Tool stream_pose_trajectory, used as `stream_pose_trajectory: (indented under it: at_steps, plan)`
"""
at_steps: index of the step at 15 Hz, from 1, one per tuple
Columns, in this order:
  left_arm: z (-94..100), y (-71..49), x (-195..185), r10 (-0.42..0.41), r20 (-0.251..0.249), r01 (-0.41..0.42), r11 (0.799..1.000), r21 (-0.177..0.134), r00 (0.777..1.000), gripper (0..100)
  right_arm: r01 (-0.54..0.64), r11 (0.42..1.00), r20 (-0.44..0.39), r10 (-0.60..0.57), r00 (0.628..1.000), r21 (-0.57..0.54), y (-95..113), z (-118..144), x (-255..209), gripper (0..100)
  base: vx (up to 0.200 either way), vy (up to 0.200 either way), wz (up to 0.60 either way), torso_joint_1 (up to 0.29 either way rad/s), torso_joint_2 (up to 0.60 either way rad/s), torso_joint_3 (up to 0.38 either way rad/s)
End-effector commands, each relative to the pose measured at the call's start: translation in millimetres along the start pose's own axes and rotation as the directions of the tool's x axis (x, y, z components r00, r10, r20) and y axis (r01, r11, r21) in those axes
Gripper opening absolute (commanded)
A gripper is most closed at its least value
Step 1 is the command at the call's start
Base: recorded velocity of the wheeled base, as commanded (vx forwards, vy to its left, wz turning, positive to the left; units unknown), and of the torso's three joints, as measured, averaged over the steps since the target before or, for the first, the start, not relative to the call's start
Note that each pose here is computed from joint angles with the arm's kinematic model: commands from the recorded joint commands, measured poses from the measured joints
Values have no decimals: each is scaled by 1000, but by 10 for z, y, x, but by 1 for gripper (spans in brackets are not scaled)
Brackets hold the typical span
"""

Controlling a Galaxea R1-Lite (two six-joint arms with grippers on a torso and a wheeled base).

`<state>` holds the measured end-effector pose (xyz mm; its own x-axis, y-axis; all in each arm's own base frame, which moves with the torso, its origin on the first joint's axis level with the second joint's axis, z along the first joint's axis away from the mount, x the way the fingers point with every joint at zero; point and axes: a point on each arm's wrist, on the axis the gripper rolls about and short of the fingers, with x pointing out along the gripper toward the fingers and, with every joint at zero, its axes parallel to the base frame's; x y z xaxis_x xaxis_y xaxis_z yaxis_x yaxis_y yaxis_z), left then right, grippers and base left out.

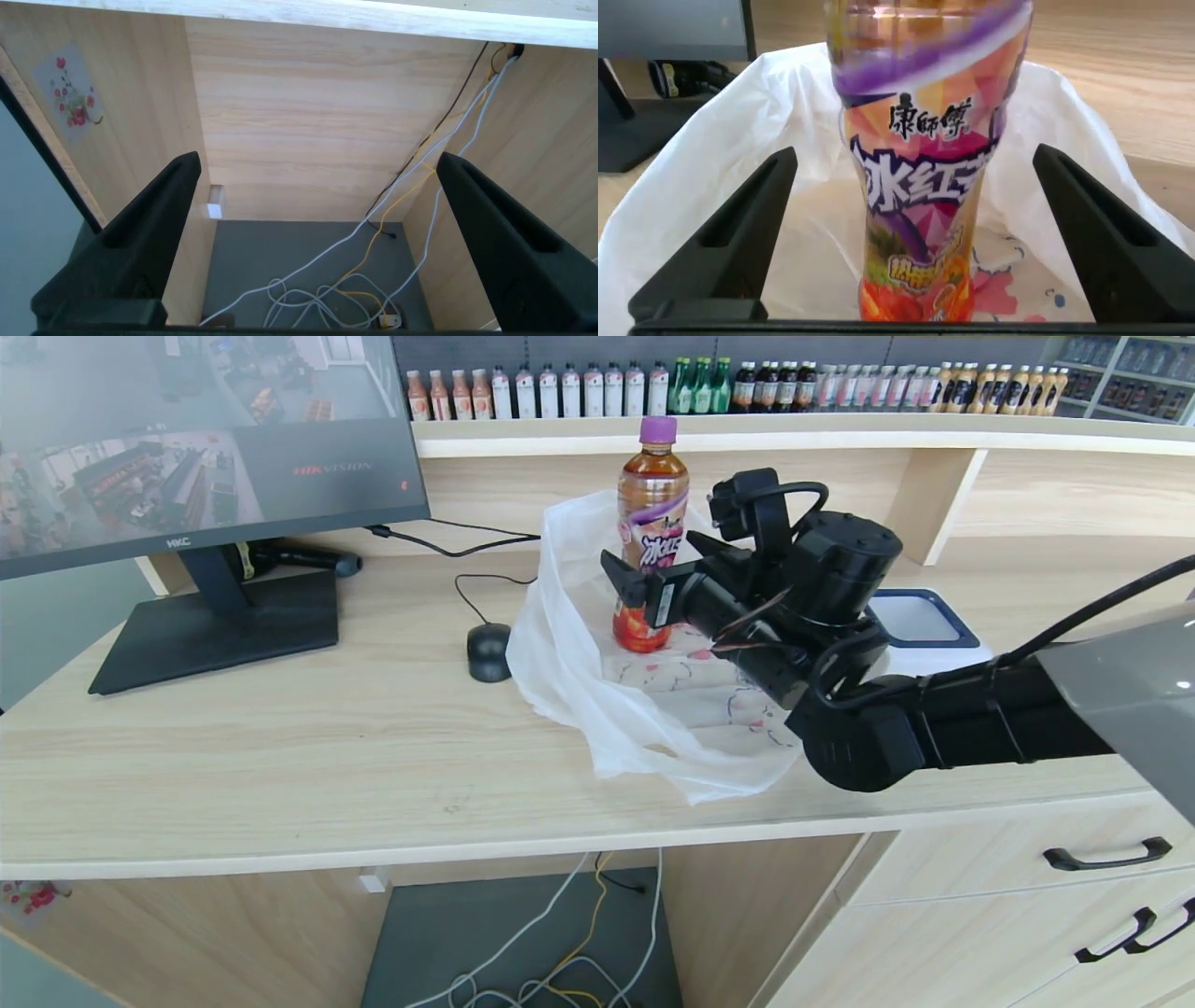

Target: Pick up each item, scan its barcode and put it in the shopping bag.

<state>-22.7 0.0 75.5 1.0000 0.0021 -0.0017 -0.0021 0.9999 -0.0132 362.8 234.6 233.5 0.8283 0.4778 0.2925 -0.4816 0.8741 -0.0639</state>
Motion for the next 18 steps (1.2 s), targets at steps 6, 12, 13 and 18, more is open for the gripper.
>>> stream_pose_trajectory:
  at_steps: [6, 12, 13, 18]
  plan:
    - [0, 0, 0, 1, 0, -1, 1000, -1, 1000, 100, 3, 1000, 46, -2, 999, -13, -51, 416, -984, 100, 0, 0, 0, 0, 0, 0]
    - [0, 0, 0, 1, 0, -1, 1000, -1, 1000, 100, 43, 999, 149, -43, 988, 5, -81, 353, -1623, 100, 0, 0, 0, 0, 0, 0]
    - [0, 0, 0, 1, 0, -1, 1000, -1, 1000, 100, 41, 999, 136, -40, 990, 2, -77, 321, -1671, 100, 0, 0, 0, 0, 0, 0]
    - [0, 0, 0, 1, 0, -1, 1000, -4, 1000, 100, 7, 1000, 139, -9, 990, 12, -10, 399, -1856, 100, 0, 0, 0, 0, 0, 0]
